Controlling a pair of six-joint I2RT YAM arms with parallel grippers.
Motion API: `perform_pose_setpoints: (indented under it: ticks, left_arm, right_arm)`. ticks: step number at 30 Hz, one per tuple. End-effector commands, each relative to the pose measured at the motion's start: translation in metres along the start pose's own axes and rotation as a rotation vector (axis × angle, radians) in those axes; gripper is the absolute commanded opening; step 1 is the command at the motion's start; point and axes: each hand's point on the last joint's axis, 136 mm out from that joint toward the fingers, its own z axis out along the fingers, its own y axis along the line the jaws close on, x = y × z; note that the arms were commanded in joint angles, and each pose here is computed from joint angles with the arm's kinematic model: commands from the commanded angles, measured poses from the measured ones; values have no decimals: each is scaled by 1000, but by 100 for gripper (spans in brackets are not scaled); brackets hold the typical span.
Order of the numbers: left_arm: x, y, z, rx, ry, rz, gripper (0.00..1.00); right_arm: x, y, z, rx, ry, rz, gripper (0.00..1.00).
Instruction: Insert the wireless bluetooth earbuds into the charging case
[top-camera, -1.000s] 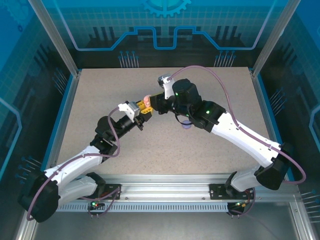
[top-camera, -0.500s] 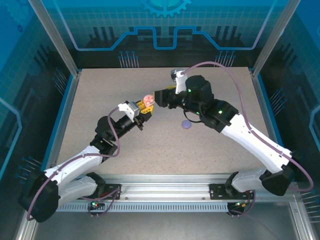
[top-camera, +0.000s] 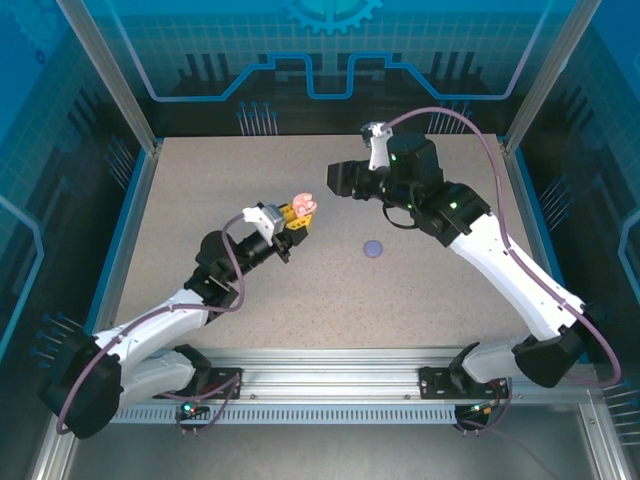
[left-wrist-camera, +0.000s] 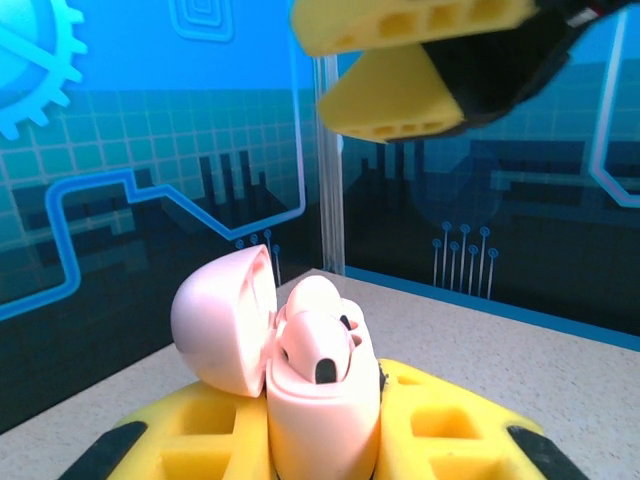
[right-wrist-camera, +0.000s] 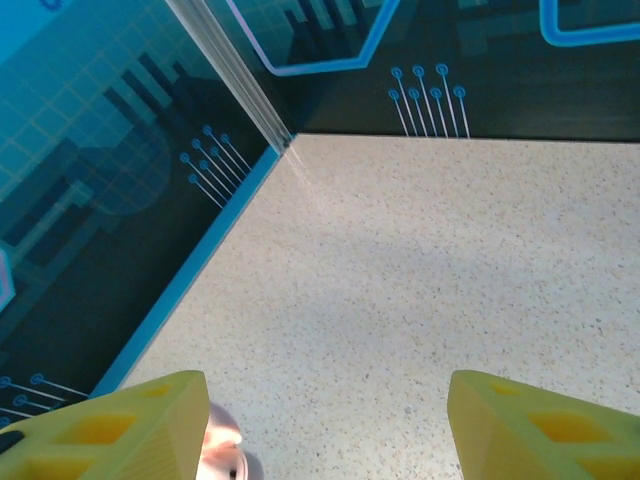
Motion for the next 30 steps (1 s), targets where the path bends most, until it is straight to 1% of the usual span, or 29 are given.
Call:
perform_pose_setpoints:
  ticks: [1,10,14,18,24,30]
  left_arm:
    - [-17,-13,9,59,-41,-11,0]
    - [-5,-34,23,123,-13,-24,0]
    - [-4,-38,27,132,-9,-24,0]
    - [-5,-39,28,136,-11,-19,0]
    - [-6,-37,29,123,-14,-7,0]
    - [-8,-34,30,108,-22,14,0]
  right_arm:
    - [0,-2,4,0,75,-11,65]
    - [6,-6,45,27,250,-44,65]
    - [15,-9,62,40,321,-50,63]
    - [25,-12,74,56,367,-61,60]
    - [44,-13,77,71,421,-80,54]
    - [61,-12,64,83,442,-99,51]
